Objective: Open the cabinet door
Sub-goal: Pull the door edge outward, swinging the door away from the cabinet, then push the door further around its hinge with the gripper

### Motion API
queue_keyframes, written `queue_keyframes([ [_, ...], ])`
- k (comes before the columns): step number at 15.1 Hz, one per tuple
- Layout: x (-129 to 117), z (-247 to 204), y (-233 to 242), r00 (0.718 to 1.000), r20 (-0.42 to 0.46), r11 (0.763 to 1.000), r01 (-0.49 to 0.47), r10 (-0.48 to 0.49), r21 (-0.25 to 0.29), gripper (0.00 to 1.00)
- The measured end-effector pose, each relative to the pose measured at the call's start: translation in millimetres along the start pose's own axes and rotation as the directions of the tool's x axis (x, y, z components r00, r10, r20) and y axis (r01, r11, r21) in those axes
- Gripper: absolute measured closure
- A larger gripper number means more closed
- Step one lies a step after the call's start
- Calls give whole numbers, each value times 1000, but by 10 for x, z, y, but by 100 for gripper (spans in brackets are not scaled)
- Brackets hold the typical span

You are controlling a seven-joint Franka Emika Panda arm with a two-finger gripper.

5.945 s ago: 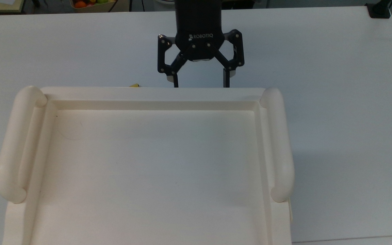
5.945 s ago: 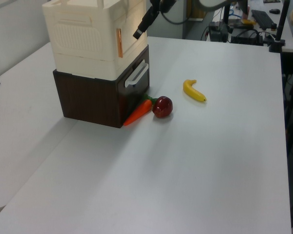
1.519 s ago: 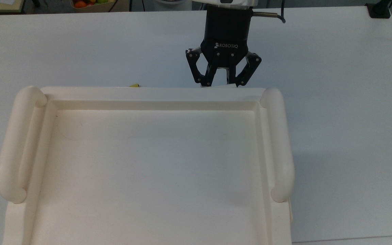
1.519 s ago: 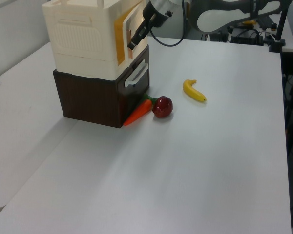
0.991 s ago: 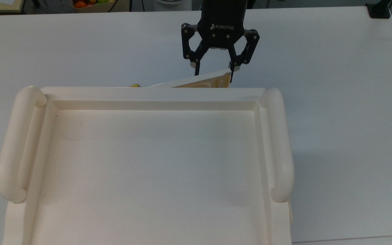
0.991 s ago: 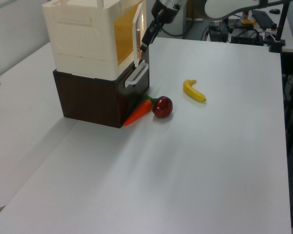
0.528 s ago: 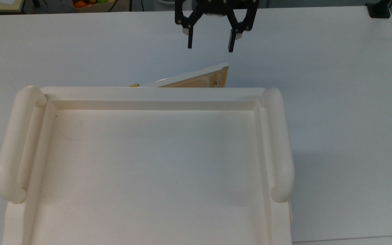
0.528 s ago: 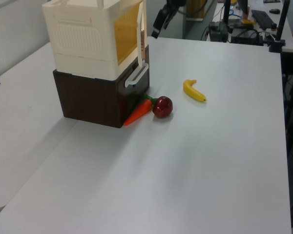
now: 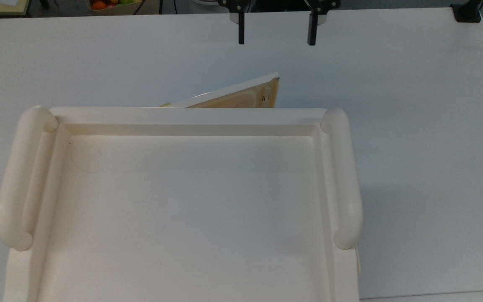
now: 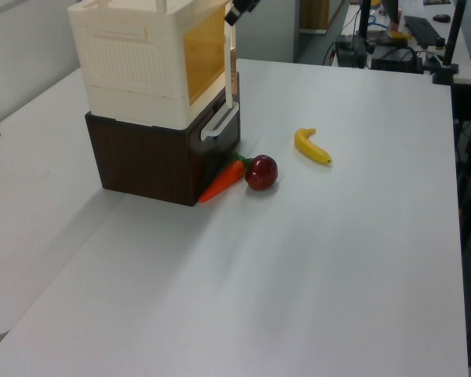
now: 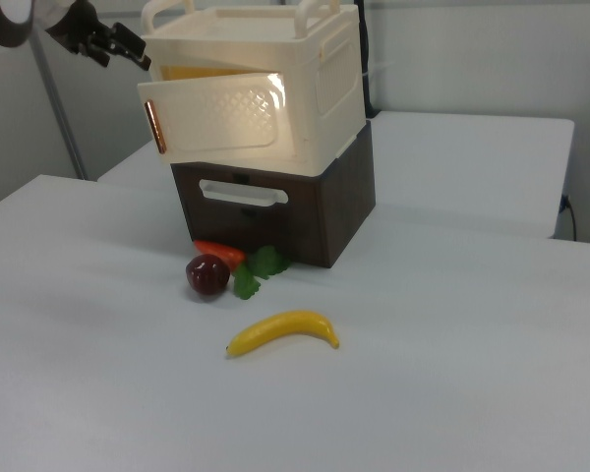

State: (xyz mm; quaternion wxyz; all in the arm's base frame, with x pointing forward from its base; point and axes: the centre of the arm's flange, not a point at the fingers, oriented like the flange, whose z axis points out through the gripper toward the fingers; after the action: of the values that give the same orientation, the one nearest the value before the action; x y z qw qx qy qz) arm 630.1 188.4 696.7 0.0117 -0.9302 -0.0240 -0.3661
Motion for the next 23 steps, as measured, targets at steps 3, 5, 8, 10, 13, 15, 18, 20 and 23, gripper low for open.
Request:
queue_keyframes([
  [3,27,201,-79,998,-70,1000,9,-8,28,0],
  [5,-1,372,-119,997,-78,999,17,-14,34,0],
  [8,-29,483,-139,997,-75,999,20,-18,35,0],
  [10,-27,480,-140,997,-76,999,20,-18,35,0],
  [13,-38,492,-137,998,-66,999,21,-18,32,0],
  [15,-75,524,-123,999,-30,1000,20,-20,20,0],
  [18,-134,509,-74,998,46,999,38,-38,-7,0],
  [20,-162,432,-26,994,96,999,49,-46,-24,0],
  [23,-197,288,36,987,156,998,49,-42,-44,0],
])
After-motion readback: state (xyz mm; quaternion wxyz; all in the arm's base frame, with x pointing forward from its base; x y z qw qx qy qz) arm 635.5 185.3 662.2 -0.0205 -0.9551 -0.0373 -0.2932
